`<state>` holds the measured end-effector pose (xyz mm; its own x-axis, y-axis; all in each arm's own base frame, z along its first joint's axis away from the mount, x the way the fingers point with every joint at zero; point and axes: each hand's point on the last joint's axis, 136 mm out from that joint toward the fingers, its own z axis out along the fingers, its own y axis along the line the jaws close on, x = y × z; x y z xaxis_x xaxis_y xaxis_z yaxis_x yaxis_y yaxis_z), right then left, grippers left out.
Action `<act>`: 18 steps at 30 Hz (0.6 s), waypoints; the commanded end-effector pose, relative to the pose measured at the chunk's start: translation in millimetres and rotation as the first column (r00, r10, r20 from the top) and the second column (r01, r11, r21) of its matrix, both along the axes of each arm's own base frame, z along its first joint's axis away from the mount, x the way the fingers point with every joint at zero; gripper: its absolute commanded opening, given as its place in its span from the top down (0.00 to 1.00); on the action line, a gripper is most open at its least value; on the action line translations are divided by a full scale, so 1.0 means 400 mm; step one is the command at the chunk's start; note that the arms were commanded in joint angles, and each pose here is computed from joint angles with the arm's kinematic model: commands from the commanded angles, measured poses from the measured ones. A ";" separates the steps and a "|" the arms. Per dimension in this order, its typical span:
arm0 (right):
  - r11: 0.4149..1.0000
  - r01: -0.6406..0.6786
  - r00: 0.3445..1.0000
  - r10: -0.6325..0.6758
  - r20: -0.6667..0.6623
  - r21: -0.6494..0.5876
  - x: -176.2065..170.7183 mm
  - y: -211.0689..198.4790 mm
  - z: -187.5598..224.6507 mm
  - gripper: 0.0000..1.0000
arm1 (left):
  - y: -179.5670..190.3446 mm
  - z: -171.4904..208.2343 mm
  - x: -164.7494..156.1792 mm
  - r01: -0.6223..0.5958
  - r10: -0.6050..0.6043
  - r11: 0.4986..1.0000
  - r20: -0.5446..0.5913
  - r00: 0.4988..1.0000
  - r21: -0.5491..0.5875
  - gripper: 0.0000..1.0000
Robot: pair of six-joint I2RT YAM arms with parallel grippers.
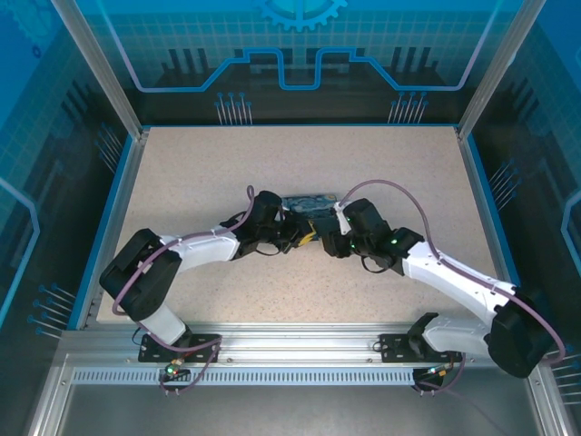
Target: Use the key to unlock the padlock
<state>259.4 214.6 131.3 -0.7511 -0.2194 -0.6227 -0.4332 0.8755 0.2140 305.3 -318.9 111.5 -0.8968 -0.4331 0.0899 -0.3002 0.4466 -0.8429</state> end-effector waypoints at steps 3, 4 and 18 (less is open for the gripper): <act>0.995 -0.048 0.997 0.053 0.062 -0.088 0.029 0.023 -0.007 0.66 | -0.017 0.017 0.006 0.050 -0.050 0.999 0.007 0.999 -0.014 1.00; 0.994 -0.049 0.996 0.056 0.066 -0.101 0.032 0.024 -0.012 0.66 | -0.018 0.016 0.007 0.052 -0.052 0.999 0.006 0.999 -0.015 1.00; 0.980 -0.117 0.980 0.140 0.140 -0.161 0.040 0.061 -0.029 0.65 | -0.020 0.030 0.011 0.062 -0.061 0.998 0.011 0.998 -0.022 1.00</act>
